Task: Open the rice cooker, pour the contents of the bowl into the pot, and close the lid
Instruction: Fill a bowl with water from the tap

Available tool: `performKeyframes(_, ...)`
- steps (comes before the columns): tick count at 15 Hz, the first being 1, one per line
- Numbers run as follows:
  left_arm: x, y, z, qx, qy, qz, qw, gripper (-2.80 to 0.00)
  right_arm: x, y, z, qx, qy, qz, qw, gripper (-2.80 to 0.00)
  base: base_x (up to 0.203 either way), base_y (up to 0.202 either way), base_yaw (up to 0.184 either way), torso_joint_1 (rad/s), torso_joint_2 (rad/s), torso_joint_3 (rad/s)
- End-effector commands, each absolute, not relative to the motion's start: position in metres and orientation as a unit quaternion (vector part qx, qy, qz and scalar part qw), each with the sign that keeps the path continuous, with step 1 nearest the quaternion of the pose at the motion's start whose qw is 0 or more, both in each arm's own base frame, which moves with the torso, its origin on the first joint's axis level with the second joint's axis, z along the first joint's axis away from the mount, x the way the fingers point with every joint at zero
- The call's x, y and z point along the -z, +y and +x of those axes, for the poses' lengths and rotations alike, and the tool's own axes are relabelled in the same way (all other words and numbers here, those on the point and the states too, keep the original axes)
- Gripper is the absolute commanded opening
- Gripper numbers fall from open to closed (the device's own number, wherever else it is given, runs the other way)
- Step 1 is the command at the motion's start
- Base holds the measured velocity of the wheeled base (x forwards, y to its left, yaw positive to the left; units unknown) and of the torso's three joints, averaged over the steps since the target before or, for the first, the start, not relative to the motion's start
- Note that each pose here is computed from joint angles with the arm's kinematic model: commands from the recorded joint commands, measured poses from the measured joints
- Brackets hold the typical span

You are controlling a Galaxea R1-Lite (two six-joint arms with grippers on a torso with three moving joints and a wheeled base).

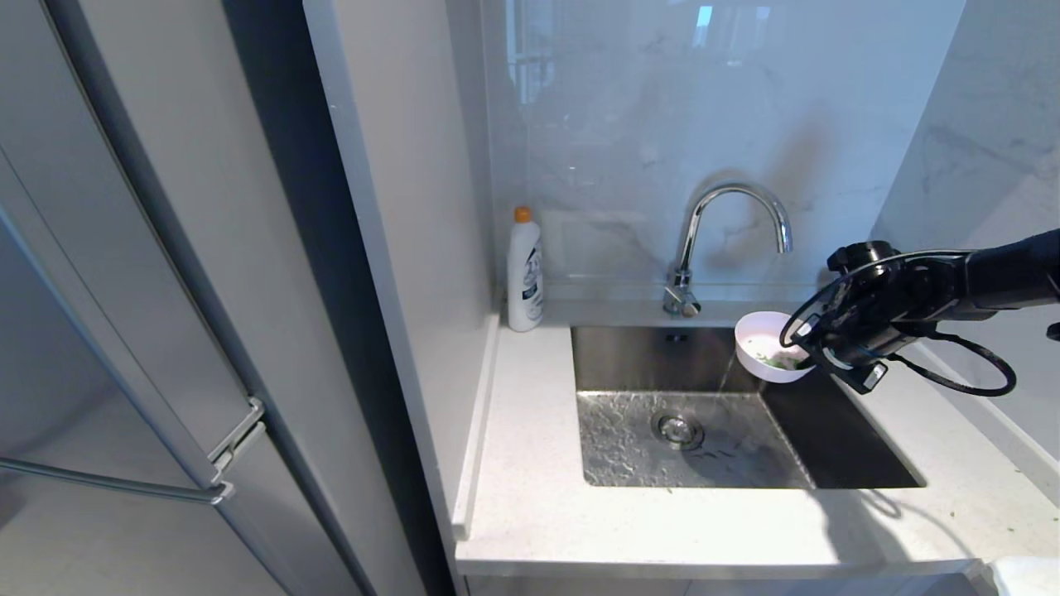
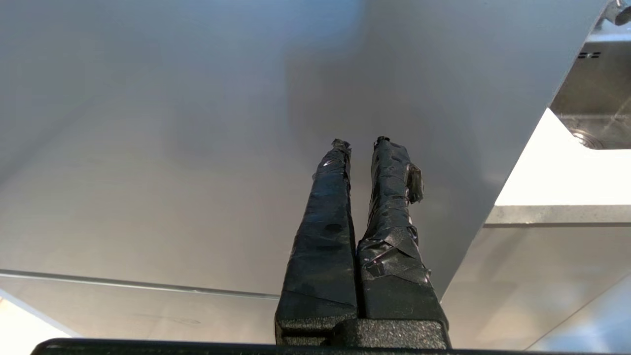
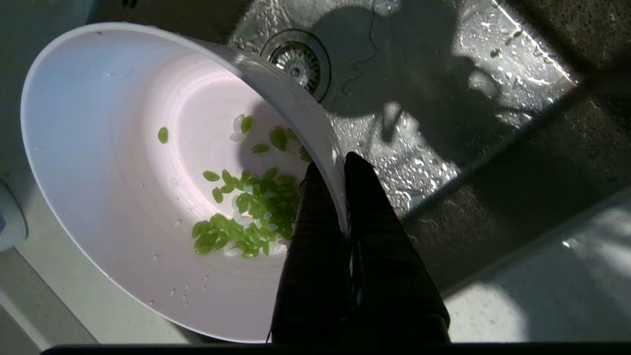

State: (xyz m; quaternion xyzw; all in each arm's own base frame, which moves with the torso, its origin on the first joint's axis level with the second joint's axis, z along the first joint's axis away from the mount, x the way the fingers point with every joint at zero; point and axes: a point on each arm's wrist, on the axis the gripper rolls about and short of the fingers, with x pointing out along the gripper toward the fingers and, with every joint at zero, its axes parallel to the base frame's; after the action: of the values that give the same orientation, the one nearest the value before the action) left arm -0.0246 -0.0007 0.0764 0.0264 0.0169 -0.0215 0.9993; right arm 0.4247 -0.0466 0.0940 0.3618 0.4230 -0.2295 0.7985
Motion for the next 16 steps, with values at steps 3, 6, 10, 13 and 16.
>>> performKeyframes(3,-0.076,-0.001,-0.025,0.021,0.017,0.027,0.999,-2.80,-0.065,-0.049,0.457,0.263,0.408,0.353,0.800,-2.80,0.000,0.000,0.000,0.000,0.00,0.000)
performKeyframes(6,-0.076,-0.001,-0.025,0.022,0.017,0.027,0.999,-2.80,-0.051,-0.050,0.473,0.291,0.388,0.335,0.808,-2.80,0.000,0.000,0.000,0.000,0.00,0.000)
performKeyframes(10,-0.076,-0.001,-0.025,0.022,0.016,0.026,0.999,-2.80,-0.049,-0.052,0.485,0.292,0.371,0.342,0.813,-2.80,0.000,0.000,0.000,0.000,0.00,0.000)
performKeyframes(13,-0.076,-0.001,-0.025,0.022,0.016,0.026,0.999,-2.80,-0.047,-0.059,0.495,0.293,0.358,0.347,0.816,-2.80,0.000,0.000,0.000,0.000,0.00,0.000)
performKeyframes(16,-0.076,-0.001,-0.025,0.022,0.017,0.026,0.999,-2.80,-0.044,-0.060,0.497,0.293,0.358,0.346,0.816,-2.80,0.000,0.000,0.000,0.000,0.00,0.000)
